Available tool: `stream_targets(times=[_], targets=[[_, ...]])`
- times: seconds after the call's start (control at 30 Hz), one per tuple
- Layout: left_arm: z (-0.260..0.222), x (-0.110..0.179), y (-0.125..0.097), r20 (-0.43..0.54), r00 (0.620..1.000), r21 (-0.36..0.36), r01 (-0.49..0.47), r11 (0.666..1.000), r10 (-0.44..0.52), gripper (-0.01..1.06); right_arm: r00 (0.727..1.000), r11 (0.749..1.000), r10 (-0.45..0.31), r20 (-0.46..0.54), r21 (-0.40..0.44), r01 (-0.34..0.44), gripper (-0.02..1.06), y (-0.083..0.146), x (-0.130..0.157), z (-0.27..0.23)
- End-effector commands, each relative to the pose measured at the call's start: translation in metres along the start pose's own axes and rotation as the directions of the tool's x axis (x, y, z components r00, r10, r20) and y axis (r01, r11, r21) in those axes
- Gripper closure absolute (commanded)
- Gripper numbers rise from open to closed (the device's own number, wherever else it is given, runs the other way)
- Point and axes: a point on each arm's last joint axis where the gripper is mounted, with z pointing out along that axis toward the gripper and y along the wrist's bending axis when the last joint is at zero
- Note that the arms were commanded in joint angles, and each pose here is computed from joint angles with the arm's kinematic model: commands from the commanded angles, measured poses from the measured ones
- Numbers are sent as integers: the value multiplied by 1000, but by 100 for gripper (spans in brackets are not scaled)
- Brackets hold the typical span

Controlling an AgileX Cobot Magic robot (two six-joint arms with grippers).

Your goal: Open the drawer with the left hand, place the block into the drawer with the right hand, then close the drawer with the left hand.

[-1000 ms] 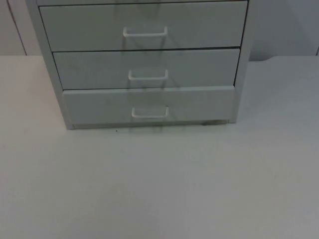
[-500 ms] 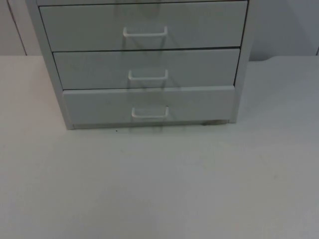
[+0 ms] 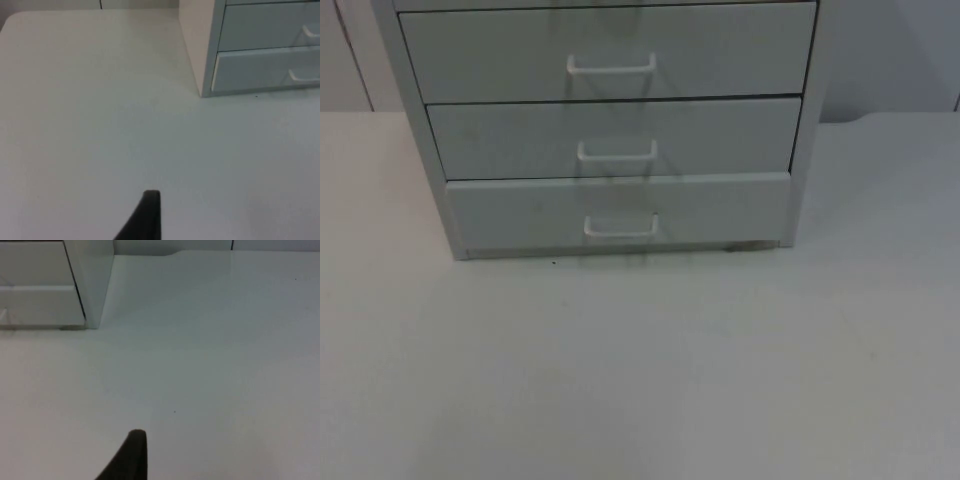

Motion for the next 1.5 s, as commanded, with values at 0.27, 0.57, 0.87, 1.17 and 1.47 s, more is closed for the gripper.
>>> stream_targets(times=[0.27, 0.57, 0.87, 1.17, 1.47], targets=[[0, 0, 0, 11, 1000, -5, 6, 1000, -6, 8, 1000, 1000, 11, 12, 14, -11, -1, -1, 0, 0], [0, 0, 0, 11, 1000, -5, 6, 1000, -6, 0, 1000, 1000, 11, 12, 14, -11, -1, -1, 0, 0], [0, 0, 0, 15, 1000, -5, 6, 1000, -6, 0, 1000, 1000, 7, 12, 14, -7, -1, -1, 0, 0], [0, 0, 0, 13, 1000, 31, -13, 999, 13, 0, 1000, 1000, 7, 12, 14, -7, -1, -1, 0, 0], [0, 0, 0, 13, 1000, 40, -18, 999, 18, 0, 1000, 1000, 10, 12, 9, -10, -1, -1, 0, 0]])
